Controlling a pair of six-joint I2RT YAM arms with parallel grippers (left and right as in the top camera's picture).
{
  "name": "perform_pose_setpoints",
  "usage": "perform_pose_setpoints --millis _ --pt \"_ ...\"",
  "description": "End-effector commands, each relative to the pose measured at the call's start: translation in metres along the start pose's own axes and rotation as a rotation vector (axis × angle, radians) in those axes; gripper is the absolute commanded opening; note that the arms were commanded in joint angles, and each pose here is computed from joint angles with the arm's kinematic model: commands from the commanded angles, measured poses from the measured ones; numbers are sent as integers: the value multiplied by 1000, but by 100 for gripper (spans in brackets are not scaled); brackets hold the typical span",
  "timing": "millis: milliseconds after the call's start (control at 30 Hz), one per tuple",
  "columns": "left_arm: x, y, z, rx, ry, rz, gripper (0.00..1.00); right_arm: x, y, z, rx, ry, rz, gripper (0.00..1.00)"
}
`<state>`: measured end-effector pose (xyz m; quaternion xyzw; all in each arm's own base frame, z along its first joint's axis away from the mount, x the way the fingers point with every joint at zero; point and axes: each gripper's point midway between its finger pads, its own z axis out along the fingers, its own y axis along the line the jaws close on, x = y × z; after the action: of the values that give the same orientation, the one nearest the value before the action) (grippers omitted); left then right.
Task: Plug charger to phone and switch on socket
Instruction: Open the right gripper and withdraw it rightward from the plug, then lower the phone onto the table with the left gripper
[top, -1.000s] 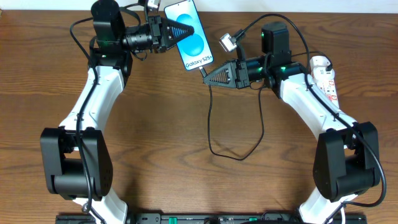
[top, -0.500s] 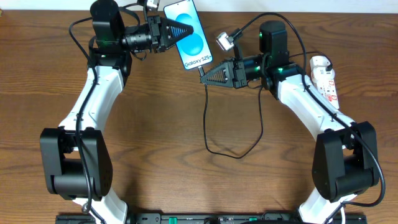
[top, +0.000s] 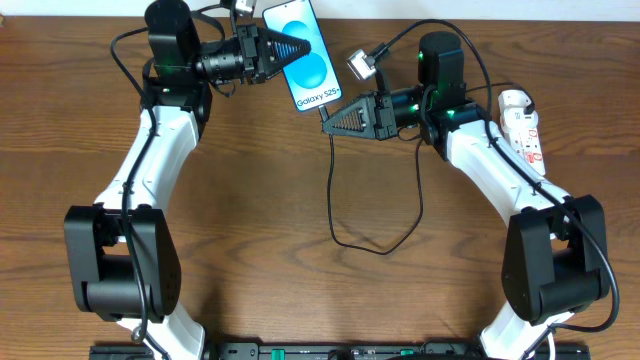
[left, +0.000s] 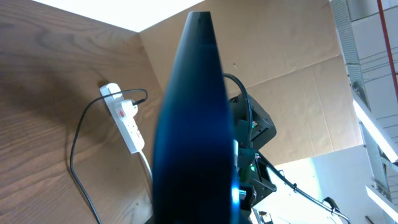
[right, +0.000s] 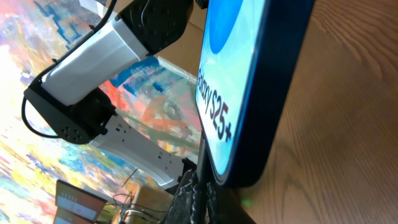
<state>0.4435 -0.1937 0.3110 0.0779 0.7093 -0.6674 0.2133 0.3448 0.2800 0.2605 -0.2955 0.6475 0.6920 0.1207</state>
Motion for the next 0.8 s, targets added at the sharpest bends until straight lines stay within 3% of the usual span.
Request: perform_pose_setpoints --millis 0,100,167,233,500,600,767 --pt "11 -15 2 43 69 49 8 -3 -4 2 21 -11 6 3" --pt "11 -15 2 43 69 49 7 0 -4 1 15 -7 28 21" --pt "10 -15 2 40 63 49 7 1 -5 -1 14 -7 32 55" --pt "9 -14 2 36 55 49 7 3 -7 -4 19 -13 47 70" --pt "5 -12 2 24 34 63 8 11 -21 -25 69 -53 83 85" --pt "9 -5 2 11 42 41 7 15 -47 -43 208 -103 151 98" --pt "28 26 1 -58 72 -28 7 30 -94 -91 500 -167 276 99"
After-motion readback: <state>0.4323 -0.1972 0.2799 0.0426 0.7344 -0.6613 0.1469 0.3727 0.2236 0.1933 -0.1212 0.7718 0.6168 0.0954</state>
